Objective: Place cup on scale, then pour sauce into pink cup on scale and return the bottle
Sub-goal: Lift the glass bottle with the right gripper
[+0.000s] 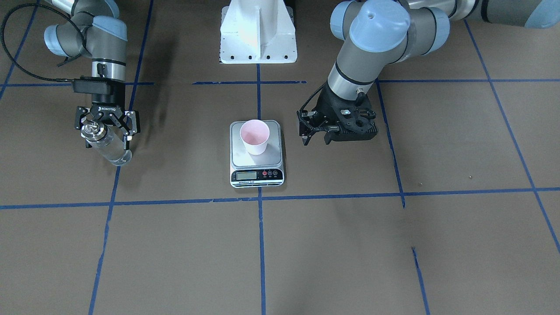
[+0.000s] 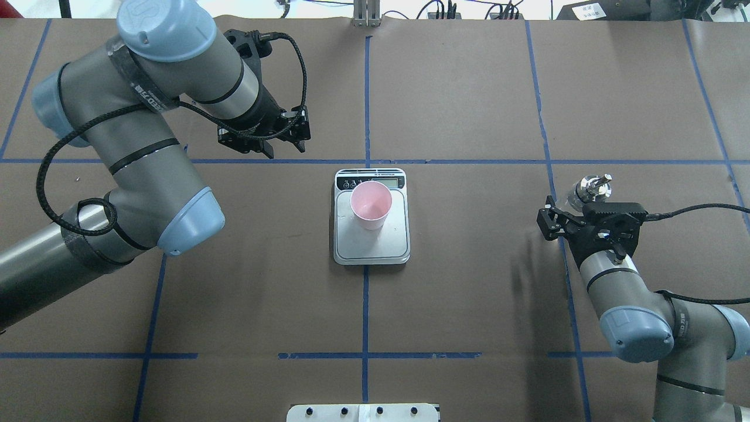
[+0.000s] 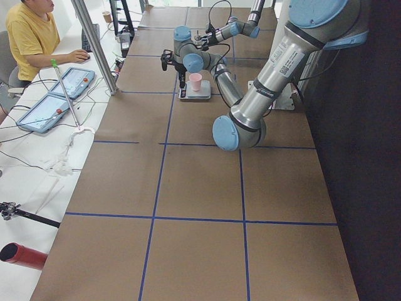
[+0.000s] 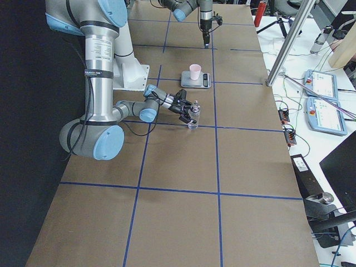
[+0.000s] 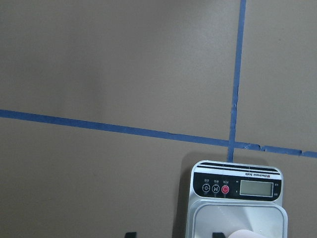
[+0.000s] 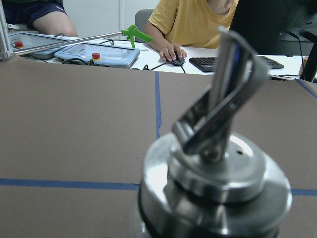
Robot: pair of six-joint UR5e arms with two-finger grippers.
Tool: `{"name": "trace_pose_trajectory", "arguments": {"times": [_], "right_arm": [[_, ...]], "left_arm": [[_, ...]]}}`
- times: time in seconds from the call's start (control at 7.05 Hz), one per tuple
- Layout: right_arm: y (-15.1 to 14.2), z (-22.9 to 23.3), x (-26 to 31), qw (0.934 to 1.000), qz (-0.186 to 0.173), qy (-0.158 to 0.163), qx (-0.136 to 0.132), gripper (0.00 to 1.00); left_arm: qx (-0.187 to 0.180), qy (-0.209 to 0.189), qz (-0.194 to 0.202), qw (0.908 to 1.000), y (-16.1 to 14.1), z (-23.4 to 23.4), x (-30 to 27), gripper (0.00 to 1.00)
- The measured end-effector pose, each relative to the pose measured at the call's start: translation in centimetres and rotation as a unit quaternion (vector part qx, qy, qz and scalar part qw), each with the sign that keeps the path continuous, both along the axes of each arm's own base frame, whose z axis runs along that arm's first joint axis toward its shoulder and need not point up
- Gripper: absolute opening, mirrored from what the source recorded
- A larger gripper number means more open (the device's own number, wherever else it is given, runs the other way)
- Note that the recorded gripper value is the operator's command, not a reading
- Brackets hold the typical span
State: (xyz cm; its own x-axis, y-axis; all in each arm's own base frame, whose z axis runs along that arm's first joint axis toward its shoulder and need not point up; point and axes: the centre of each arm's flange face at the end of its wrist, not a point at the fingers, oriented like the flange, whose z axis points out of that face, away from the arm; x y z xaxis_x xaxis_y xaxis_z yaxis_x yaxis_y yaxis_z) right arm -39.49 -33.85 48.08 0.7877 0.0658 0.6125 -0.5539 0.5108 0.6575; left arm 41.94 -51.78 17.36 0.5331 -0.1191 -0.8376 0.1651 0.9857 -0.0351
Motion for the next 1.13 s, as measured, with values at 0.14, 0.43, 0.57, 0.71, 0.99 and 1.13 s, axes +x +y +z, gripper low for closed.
{"name": "trace_pose_trajectory", "arguments": {"times": [0.14, 0.43, 0.57, 0.71, 0.99, 1.13], "right_arm": [[-0.1, 0.6, -0.3, 1.0, 0.0, -0.001, 0.0, 0.9], [-0.4, 1.4, -1.1, 0.9998, -0.009, -0.009, 0.015, 0.01], [-0.5, 1.2, -1.3, 0.9996, -0.013, -0.012, 0.024, 0.0], [-0.6, 1.2, -1.5, 0.9994, -0.015, -0.012, 0.027, 0.0], [-0.7, 0.7, -1.3, 0.9992, -0.019, -0.01, 0.034, 0.0], [-0.9, -0.5, -1.0, 0.9989, -0.021, -0.005, 0.042, 0.0]], "left_arm": [[0.0, 0.0, 0.0, 1.0, 0.0, 0.0, 0.0, 0.6], [0.0, 0.0, 0.0, 1.0, 0.0, -0.1, 0.0, 0.6], [0.0, 0.001, 0.0, 1.0, 0.1, -0.2, -0.1, 0.6], [0.0, 0.001, 0.0, 1.0, 0.1, -0.2, -0.1, 0.6], [0.001, 0.002, 0.001, 1.0, 0.2, -0.3, -0.1, 0.6], [0.002, 0.003, 0.0, 1.0, 0.2, -0.5, -0.3, 0.6]]}}
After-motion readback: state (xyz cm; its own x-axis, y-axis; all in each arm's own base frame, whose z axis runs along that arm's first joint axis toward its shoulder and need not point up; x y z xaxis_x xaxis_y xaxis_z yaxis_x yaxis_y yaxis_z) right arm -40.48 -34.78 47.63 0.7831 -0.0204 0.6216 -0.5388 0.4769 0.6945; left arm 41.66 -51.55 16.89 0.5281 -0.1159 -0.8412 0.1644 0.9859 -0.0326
